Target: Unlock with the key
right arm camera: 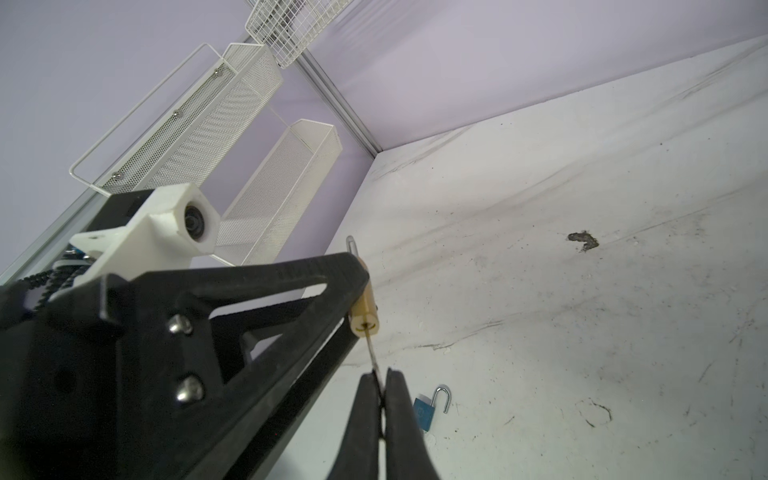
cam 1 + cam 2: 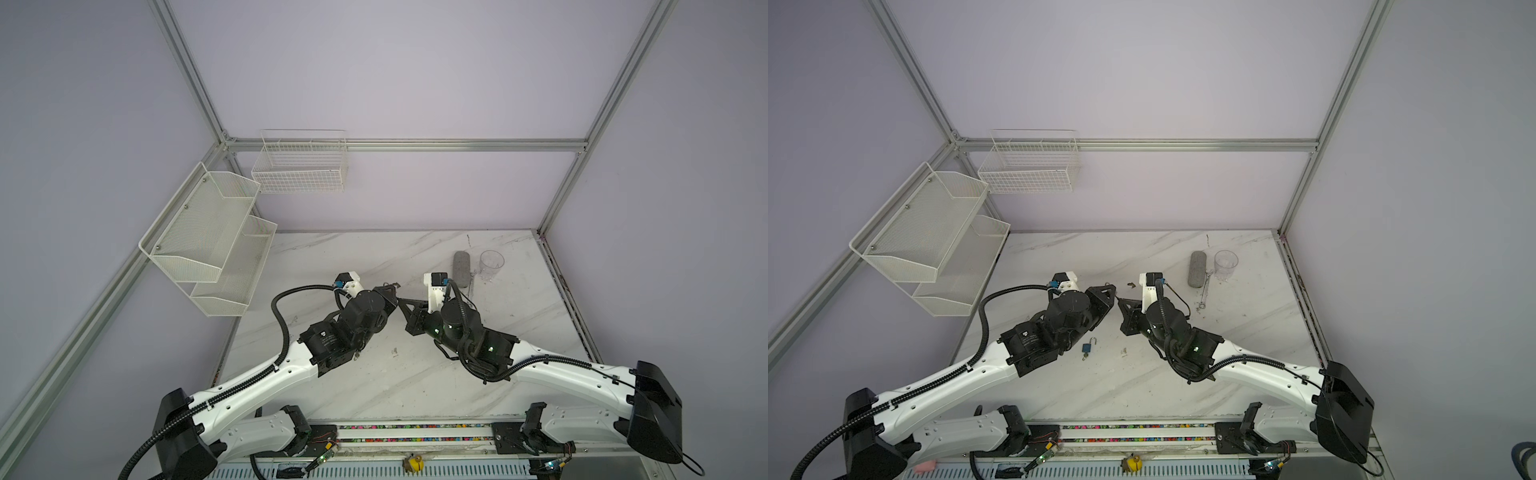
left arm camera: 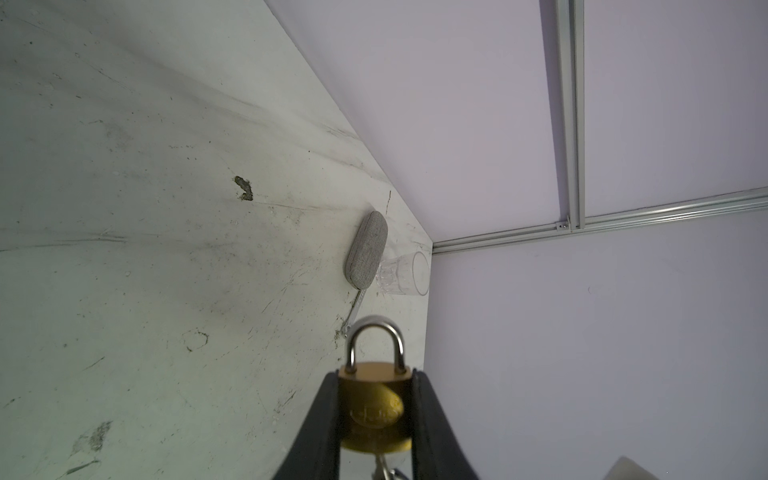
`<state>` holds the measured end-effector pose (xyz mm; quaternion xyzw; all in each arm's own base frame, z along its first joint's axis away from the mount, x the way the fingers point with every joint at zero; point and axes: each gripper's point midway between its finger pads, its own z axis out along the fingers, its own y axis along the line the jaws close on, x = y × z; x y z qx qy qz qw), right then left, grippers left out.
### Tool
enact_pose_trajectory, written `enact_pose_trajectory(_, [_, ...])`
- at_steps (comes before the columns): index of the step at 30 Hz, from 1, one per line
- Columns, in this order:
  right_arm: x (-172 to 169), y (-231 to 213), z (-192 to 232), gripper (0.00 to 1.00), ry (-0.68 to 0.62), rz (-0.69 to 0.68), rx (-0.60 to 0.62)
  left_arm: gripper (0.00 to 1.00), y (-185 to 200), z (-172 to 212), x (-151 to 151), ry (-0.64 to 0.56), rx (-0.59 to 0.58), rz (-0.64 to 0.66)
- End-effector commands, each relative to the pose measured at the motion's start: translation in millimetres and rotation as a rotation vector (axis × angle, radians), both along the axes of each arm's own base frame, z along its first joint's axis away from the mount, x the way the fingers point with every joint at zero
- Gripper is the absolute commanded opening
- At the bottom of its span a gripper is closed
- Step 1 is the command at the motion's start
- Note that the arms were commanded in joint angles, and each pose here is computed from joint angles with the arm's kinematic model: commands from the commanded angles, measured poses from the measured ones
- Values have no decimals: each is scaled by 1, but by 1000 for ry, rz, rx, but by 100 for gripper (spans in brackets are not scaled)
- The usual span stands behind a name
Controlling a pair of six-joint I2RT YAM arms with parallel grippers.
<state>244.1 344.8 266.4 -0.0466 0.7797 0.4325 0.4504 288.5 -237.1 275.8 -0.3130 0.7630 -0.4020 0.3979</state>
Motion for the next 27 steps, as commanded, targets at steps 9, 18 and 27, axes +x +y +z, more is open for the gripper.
enact_pose_trajectory(9, [-20,7,60,0,-62,92,166,0,-22,17,-9,-57,-32,-98])
enact_pose_trajectory(18, [-19,0,65,0,-47,95,130,0,-8,15,-7,-87,78,-63])
enact_pose_trajectory(27, [-3,-6,48,0,-3,-4,11,0,-4,18,-6,-97,62,-36])
